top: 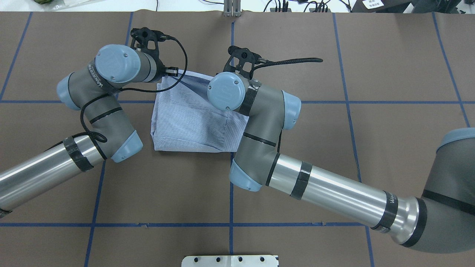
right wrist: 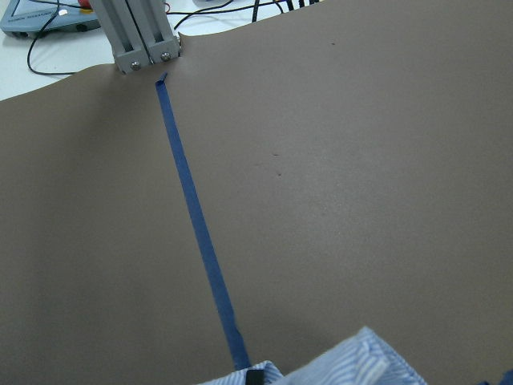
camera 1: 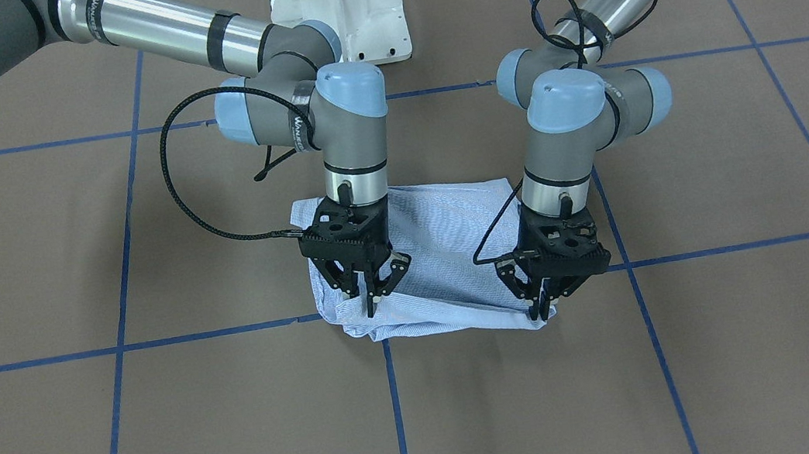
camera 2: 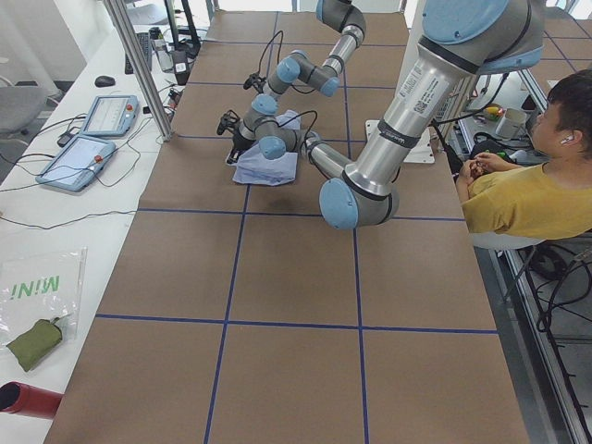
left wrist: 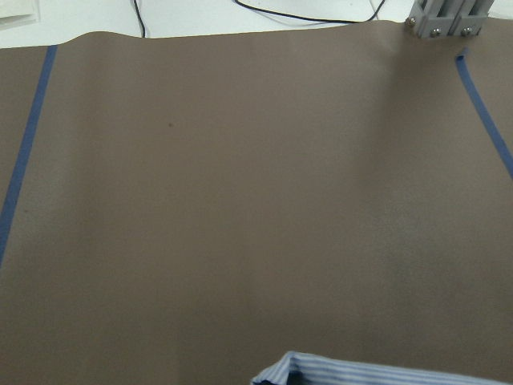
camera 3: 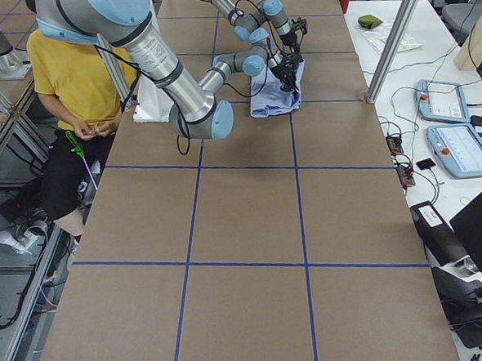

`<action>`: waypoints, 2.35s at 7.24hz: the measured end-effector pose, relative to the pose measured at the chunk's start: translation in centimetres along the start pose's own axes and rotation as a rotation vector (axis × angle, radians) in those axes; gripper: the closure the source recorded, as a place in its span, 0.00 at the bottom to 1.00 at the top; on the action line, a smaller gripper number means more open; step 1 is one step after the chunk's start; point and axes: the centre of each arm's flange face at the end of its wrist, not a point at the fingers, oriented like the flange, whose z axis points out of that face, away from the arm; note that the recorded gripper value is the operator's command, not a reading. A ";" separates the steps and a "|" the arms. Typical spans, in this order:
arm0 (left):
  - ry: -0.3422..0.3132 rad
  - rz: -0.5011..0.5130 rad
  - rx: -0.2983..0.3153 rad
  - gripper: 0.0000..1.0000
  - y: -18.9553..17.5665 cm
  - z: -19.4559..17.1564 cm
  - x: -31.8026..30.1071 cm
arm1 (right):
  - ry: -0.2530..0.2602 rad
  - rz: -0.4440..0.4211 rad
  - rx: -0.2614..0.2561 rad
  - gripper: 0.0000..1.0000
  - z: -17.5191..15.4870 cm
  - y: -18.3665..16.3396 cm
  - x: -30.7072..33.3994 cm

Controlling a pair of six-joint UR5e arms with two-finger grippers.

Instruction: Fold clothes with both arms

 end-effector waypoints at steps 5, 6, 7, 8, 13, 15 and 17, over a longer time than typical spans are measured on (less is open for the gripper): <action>0.209 0.160 -0.076 0.00 4.7 -14.2 -6.0 | -0.019 -0.180 -0.252 0.00 -9.3 -9.4 10.1; 0.190 0.210 -0.099 0.00 6.1 -18.7 -7.7 | -0.017 -0.245 -0.294 0.00 -11.9 -11.9 15.4; 0.155 0.276 -0.111 0.00 6.7 -22.3 -10.1 | -0.012 -0.315 -0.331 0.00 -13.5 -14.6 20.6; 0.114 0.364 -0.121 0.00 6.4 -24.7 -14.0 | -0.004 -0.399 -0.367 0.00 -14.0 -18.0 26.7; -0.055 0.689 -0.235 0.00 5.5 -30.9 -46.8 | 0.010 -0.669 -0.536 0.00 -15.3 -28.3 64.6; -0.099 0.604 -0.306 0.00 8.9 -30.4 -54.3 | 0.025 -0.573 -0.593 0.00 -15.5 -25.2 73.1; -0.113 0.520 -0.357 0.00 12.5 -30.8 -58.4 | 0.039 -0.514 -0.614 0.00 -15.3 -23.1 76.4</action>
